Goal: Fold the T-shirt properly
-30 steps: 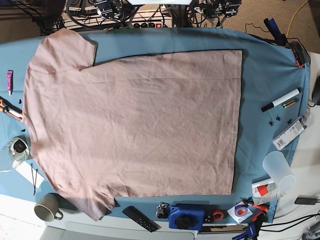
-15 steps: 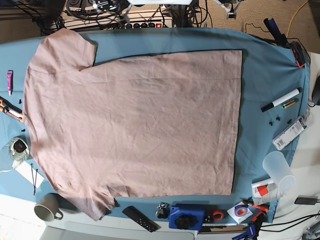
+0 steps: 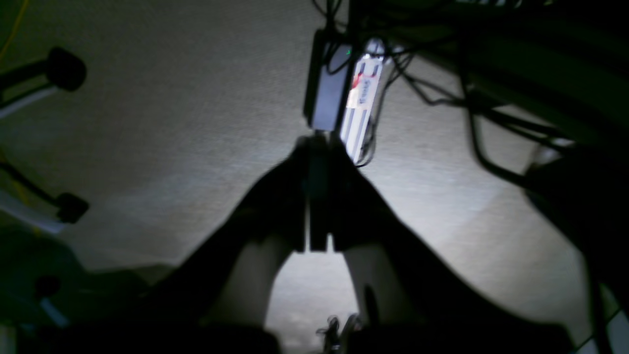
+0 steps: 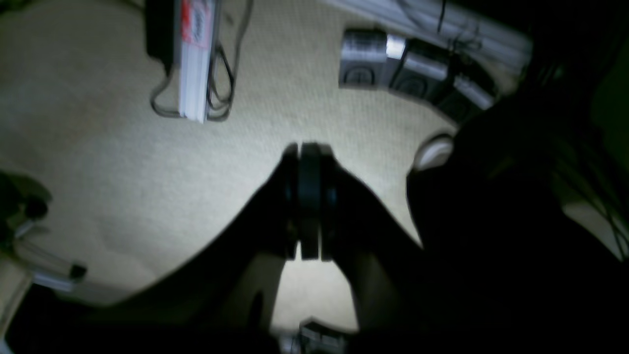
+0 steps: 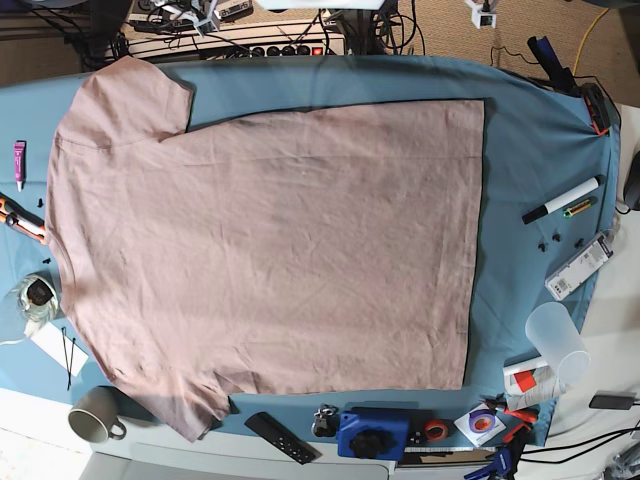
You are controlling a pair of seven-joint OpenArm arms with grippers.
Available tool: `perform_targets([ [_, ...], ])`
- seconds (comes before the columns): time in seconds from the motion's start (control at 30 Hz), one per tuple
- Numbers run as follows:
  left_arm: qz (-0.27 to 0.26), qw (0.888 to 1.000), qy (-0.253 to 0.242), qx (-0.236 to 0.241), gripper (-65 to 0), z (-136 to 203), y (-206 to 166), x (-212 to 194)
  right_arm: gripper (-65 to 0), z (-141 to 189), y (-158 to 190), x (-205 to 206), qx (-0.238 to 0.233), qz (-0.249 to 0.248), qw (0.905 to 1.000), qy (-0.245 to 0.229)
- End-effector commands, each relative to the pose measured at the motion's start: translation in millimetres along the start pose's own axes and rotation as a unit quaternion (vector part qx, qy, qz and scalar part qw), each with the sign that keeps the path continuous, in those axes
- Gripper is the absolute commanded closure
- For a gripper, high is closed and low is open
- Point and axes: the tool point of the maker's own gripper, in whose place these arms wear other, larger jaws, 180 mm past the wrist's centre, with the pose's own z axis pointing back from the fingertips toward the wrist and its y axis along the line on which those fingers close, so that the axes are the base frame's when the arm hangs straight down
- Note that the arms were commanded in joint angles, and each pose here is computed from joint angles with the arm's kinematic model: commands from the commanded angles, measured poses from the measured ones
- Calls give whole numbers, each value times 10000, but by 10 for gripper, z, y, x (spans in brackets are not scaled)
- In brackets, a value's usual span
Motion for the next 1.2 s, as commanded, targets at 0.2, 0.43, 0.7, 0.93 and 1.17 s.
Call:
perform_targets([
  [0.2, 20, 9997, 174, -168, 0, 541, -98, -103, 0, 558, -103, -107, 92, -907, 9958, -112],
  [0.43, -200, 9991, -376, 1, 0, 1094, -159, 180, 0, 1108, -214, -61, 276, -1070, 9930, -410],
  [0.7, -558, 9859, -1575, -77, 0, 1665, -423, 989, 0, 1709, -349, 419, 372, -879, 9874, -1265],
  [0.93, -815, 9656, -2460, -212, 0, 2076, -641, 1506, 0, 2331, -582, 973, -304, -554, 9681, -2426],
  [1.17, -833, 9460, -3119, -281, 0, 2172, -703, 1836, 0, 2705, -795, 1311, -899, -379, 9455, -3108],
])
